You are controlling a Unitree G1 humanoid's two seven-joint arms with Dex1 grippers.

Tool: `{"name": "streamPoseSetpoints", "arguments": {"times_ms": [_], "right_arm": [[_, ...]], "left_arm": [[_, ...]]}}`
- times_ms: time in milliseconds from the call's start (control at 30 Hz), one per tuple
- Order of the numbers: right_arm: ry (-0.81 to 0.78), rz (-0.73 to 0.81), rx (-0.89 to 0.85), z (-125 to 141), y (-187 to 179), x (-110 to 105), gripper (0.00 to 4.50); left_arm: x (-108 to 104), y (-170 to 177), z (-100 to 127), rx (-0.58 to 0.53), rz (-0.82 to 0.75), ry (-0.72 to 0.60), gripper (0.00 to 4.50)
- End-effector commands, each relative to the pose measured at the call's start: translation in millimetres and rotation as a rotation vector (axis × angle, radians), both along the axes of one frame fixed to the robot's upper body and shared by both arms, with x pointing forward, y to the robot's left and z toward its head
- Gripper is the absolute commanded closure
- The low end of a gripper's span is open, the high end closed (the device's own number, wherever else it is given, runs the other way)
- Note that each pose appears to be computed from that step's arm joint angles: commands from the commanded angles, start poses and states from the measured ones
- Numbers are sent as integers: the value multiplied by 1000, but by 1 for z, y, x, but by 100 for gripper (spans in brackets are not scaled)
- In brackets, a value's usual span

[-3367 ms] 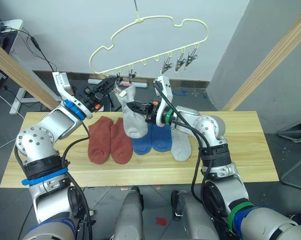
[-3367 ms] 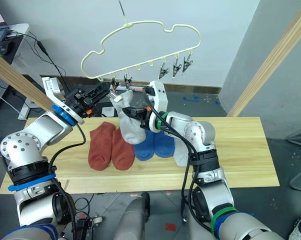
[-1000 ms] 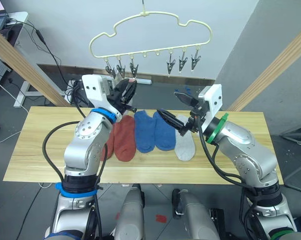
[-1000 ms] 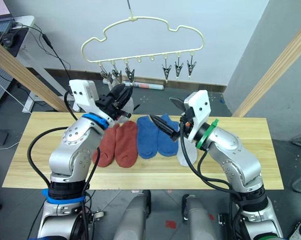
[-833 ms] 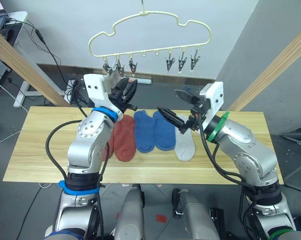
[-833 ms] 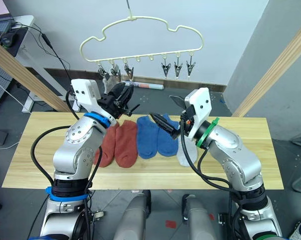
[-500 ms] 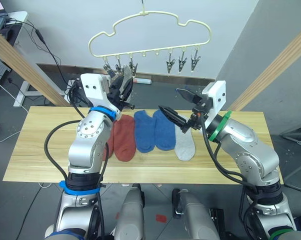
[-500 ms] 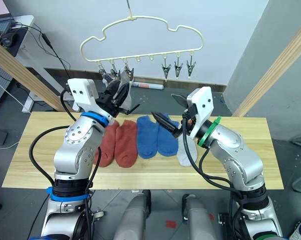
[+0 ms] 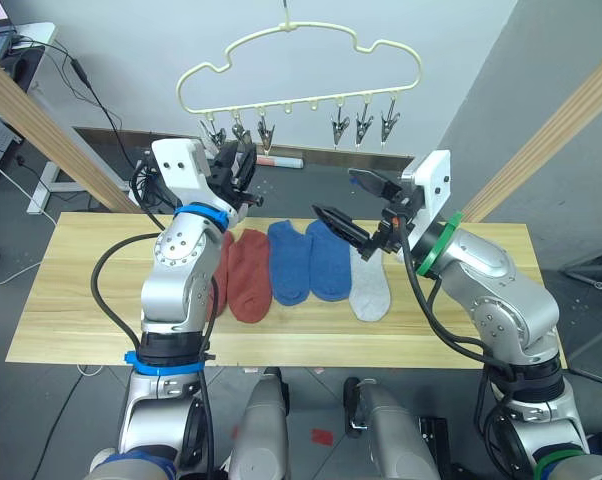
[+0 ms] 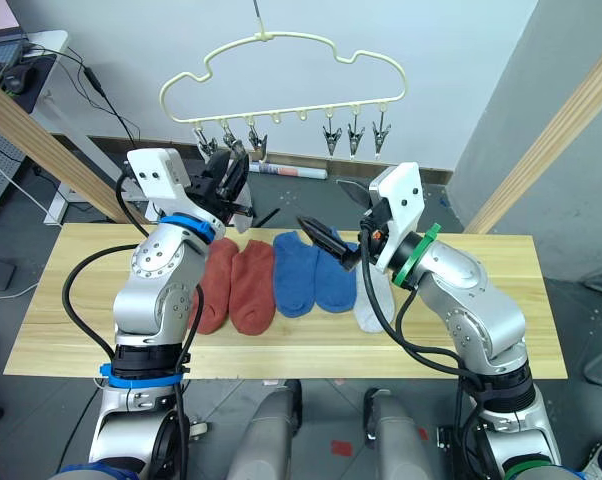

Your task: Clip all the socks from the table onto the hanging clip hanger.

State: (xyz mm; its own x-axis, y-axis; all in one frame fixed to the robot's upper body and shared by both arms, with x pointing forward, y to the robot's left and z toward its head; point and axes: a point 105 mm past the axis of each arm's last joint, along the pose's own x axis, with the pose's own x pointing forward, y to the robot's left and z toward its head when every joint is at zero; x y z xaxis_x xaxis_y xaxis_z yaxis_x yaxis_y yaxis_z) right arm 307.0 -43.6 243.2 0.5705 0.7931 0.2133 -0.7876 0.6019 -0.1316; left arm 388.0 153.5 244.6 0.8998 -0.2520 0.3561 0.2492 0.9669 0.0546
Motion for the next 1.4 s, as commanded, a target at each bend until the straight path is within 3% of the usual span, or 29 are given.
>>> {"name": "streamPoseSetpoints", "arguments": {"times_ms": [33, 600, 1400], "right_arm": [[-69, 18, 35, 19, -1, -9, 0], [-64, 9, 44, 21, -3, -7, 0], [-60, 6, 47, 22, -4, -5, 0]], "left_arm": [[-3, 1, 16, -7, 10, -71, 310], [-10, 0, 11, -21, 22, -67, 310], [0, 11, 19, -5, 52, -92, 310]]}}
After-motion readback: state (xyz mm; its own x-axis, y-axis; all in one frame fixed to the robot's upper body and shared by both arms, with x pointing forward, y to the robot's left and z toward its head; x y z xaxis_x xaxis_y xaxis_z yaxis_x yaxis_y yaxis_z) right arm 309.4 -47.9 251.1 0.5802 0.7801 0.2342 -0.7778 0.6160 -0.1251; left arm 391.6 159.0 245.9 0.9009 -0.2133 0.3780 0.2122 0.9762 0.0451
